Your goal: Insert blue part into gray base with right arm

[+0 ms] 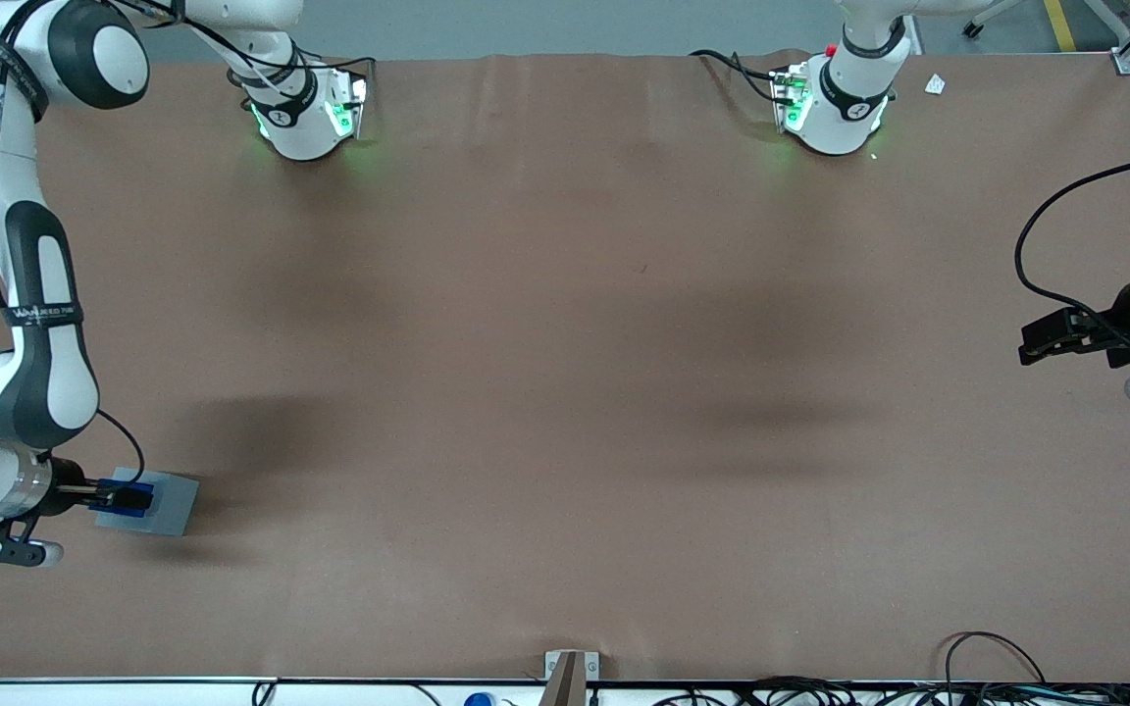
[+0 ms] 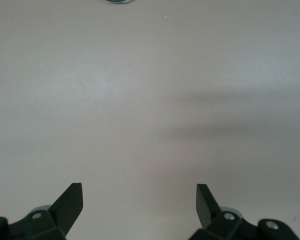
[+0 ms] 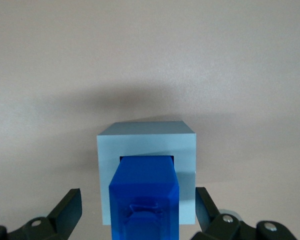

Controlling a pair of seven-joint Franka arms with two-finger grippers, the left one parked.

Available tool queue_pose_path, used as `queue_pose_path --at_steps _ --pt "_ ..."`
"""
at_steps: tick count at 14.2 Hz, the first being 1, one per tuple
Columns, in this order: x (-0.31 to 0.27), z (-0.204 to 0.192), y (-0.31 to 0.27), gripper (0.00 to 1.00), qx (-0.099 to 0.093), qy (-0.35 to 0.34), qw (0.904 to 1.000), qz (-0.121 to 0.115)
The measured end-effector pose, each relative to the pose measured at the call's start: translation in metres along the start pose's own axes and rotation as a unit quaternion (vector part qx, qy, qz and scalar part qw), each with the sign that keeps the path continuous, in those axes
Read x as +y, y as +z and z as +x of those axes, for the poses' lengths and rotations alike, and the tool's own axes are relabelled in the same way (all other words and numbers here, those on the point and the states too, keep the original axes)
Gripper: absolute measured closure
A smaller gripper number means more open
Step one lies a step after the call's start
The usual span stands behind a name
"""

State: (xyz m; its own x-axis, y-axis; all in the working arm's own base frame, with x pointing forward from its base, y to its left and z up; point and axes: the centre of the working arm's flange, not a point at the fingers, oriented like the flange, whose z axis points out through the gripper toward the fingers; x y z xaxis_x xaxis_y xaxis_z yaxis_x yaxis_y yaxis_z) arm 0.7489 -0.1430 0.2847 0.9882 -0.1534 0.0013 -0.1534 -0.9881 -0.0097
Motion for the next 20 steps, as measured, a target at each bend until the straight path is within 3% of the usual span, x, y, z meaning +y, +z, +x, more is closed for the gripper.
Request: queue_pose_path --at_steps 4,8,11,14,20 --pt "-0.007 -0.001 -0.050 0.00 0.005 -0.020 0.9998 -0.003" --pt "-0.033 -0.025 -0.160 0.00 0.008 -0.038 0.9992 -0.010" --pt "-0.063 -0.061 -0.253 0.00 0.019 -0.046 0.9986 -0.019" --pt "-0.095 -0.110 -0.326 0.00 0.012 -0.047 0.9984 -0.027" --pt "-0.156 -0.202 -0.379 0.00 0.011 -0.049 0.9979 -0.042"
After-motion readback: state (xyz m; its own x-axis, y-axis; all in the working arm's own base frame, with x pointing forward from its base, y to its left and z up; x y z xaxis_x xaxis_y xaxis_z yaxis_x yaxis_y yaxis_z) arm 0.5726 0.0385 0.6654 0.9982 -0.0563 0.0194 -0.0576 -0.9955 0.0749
